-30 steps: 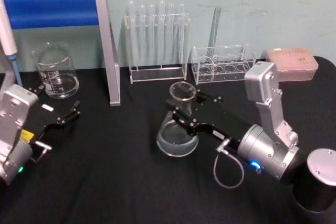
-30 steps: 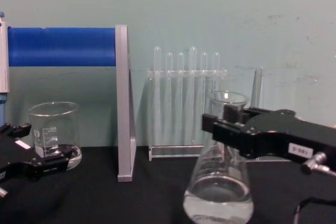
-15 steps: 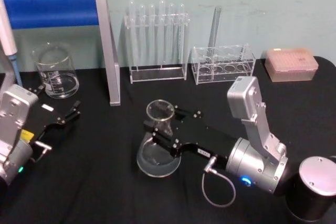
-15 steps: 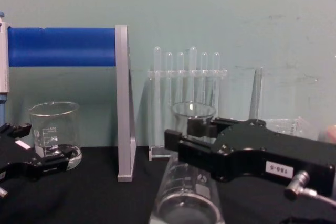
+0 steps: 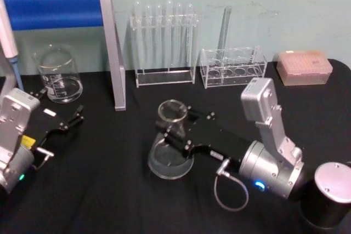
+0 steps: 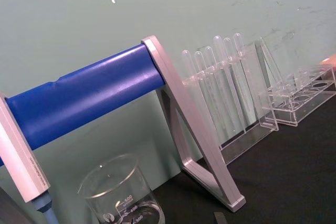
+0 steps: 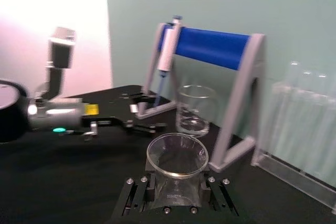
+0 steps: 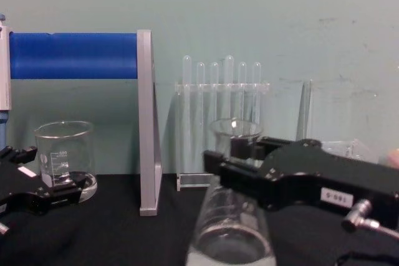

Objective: Grasp the erlenmeyer flask with one hand, shake it three times, then place it back.

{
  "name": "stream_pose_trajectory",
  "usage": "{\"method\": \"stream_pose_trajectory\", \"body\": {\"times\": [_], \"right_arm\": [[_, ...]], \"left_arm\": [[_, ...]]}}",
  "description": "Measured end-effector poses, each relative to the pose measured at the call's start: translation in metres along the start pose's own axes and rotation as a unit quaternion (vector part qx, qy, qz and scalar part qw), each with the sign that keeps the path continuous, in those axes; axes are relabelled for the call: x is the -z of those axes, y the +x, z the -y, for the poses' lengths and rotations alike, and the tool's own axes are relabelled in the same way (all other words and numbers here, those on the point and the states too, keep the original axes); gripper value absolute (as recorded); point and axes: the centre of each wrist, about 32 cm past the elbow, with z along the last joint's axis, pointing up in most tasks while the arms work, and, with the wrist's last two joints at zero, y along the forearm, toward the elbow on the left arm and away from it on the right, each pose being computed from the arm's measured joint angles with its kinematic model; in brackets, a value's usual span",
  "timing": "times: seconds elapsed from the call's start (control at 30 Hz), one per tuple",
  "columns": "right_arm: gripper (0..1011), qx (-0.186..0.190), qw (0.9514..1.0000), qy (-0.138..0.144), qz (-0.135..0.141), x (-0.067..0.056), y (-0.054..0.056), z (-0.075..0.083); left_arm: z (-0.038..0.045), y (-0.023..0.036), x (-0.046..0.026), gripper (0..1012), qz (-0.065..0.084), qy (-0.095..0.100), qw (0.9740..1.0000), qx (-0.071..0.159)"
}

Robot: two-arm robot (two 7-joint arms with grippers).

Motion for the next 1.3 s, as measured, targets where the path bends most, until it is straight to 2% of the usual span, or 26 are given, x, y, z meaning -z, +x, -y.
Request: {"method": "stream_pose_trajectory", "body": {"times": [0.17,0.3,0.37,0.4,0.5,0.73,0.9,1.07,1.17,1.3], "right_arm": [[456,0.047,0.9989,-0.001,0.005,0.000,0.012,0.003],[456,0.086,0.9963,-0.002,0.008,0.001,0.022,0.007],[456,0.121,0.9926,-0.003,0.007,0.000,0.033,0.012],[456,0.121,0.9926,-0.003,0.007,0.000,0.033,0.012],[456,0.163,0.9866,-0.004,0.006,0.000,0.046,0.019],[456,0.224,0.9746,-0.001,0.005,-0.001,0.066,0.032],[456,0.248,0.9688,0.000,0.005,-0.002,0.074,0.039],[456,0.257,0.9663,-0.001,0.006,-0.002,0.076,0.041],[456,0.259,0.9659,-0.001,0.006,-0.001,0.076,0.042],[456,0.251,0.9681,-0.001,0.007,-0.002,0.073,0.039]], "left_arm": [[0.0000,0.0000,-0.0001,1001,0.000,0.000,1.0000,0.000],[0.0000,0.0000,0.0000,1001,0.000,0.000,1.0000,0.000],[0.0000,0.0000,0.0000,1001,0.000,0.000,1.0000,0.000],[0.0000,0.0000,0.0000,1001,0.000,0.000,1.0000,0.000],[0.0000,0.0000,0.0000,1001,0.000,0.000,1.0000,0.000],[0.0000,0.0000,0.0000,1000,0.000,0.000,1.0000,0.000],[0.0000,0.0000,0.0000,1001,0.000,0.000,1.0000,0.000],[0.0000,0.0000,0.0000,1001,0.000,0.000,1.0000,0.000],[0.0000,0.0000,0.0000,1001,0.000,0.000,1.0000,0.000],[0.0000,0.0000,0.0000,1001,0.000,0.000,1.0000,0.000]]}}
